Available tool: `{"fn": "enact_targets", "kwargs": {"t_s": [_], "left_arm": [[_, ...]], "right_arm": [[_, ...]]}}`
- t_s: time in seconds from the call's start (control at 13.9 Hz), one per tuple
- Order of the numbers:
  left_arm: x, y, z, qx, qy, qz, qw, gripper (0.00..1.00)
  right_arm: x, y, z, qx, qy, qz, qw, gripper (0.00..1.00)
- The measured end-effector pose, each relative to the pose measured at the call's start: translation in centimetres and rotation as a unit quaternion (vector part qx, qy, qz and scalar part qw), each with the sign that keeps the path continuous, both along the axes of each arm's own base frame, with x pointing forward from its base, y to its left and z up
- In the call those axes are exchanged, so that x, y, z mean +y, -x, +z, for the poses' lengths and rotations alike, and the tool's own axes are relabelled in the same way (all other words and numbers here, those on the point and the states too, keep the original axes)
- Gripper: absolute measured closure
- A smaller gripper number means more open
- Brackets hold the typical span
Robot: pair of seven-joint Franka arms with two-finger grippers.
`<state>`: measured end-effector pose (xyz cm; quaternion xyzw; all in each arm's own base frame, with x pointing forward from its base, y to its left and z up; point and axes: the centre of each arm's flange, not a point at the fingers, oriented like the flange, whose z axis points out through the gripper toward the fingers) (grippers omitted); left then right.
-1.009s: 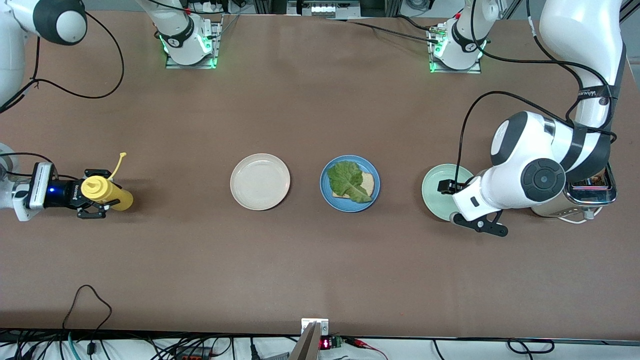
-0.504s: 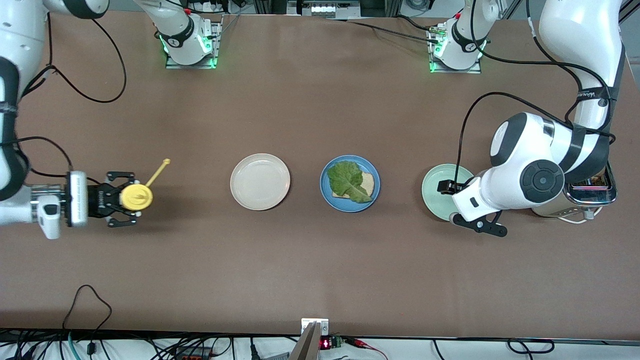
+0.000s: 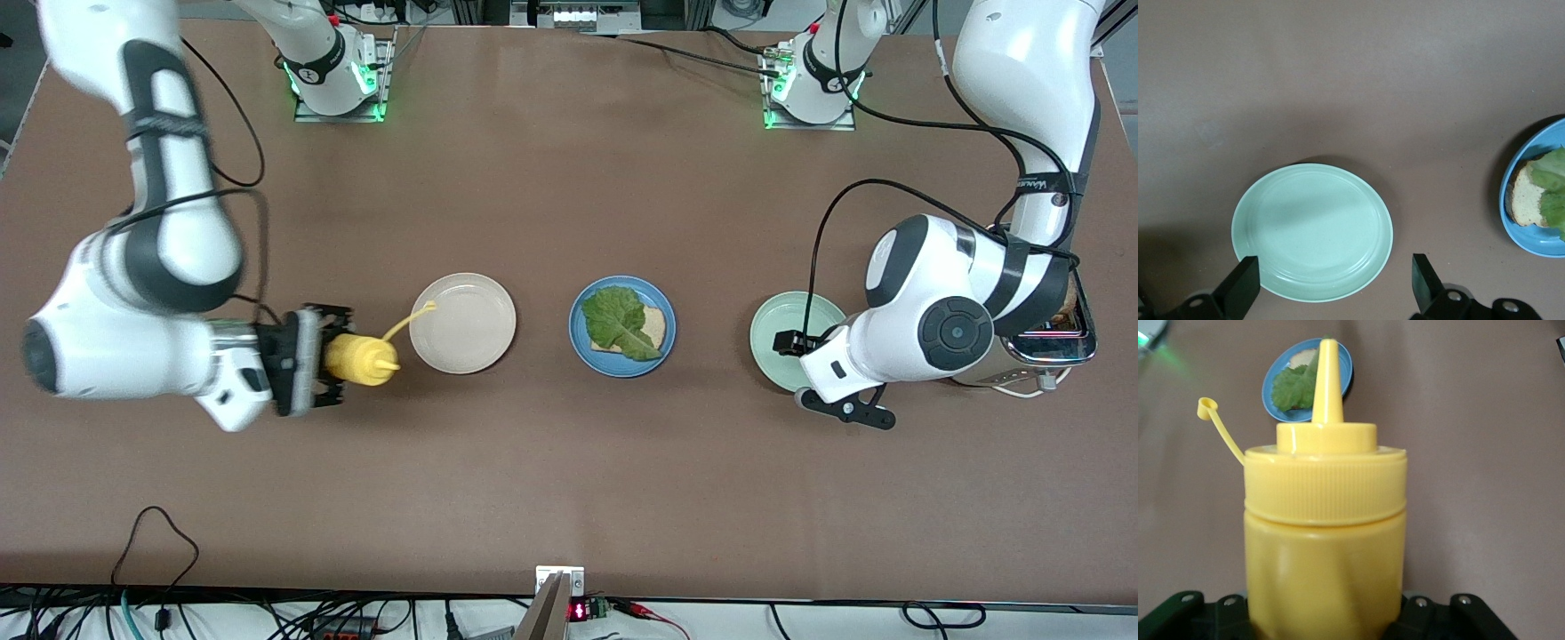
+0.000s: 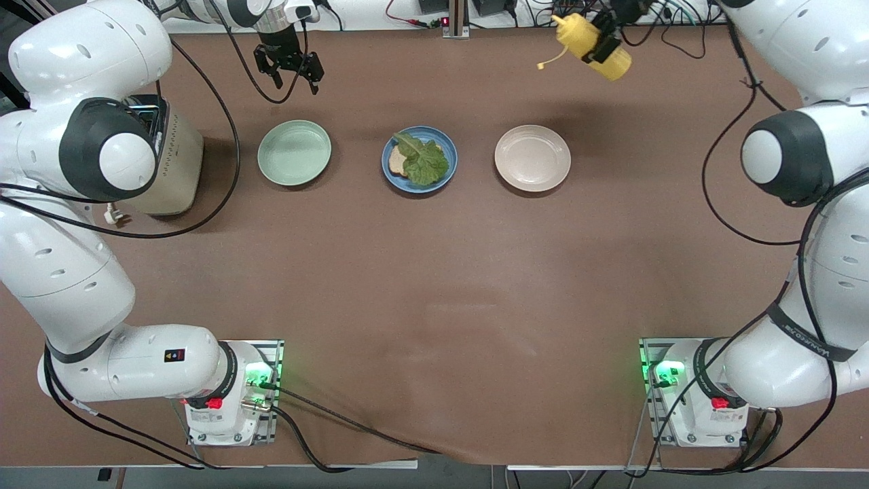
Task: Make sandwich in blue plate with both arms
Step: 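Carry the bottle over the blue plate and tilt it over the lettuce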
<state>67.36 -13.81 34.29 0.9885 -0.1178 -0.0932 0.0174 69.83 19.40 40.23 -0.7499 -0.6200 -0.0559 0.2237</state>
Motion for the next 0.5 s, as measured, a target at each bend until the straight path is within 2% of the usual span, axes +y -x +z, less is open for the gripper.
{"fn": "enact_targets", "kwargs": {"t_s": [0.22, 0.36, 0.5], "left_arm": [[0.2, -0.1, -0.2, 0.001, 0.000, 0.002, 1.000, 0.00], [0.2, -0.2, -0.2, 0.000, 0.000, 0.002, 1.000, 0.00], [0.2, -0.2, -0.2, 0.000, 0.000, 0.002, 1.000, 0.00]], "right_arm": [[8.3, 2.3, 1.4, -0.032, 0.091, 0.018, 0.995, 0.59], [13.3, 4.3, 1.3, -0.060, 0.144, 0.033, 0.987, 0.59], [17.1, 6.2, 1.1, -0.080, 0.183, 0.047, 0.979, 0.59]]}}
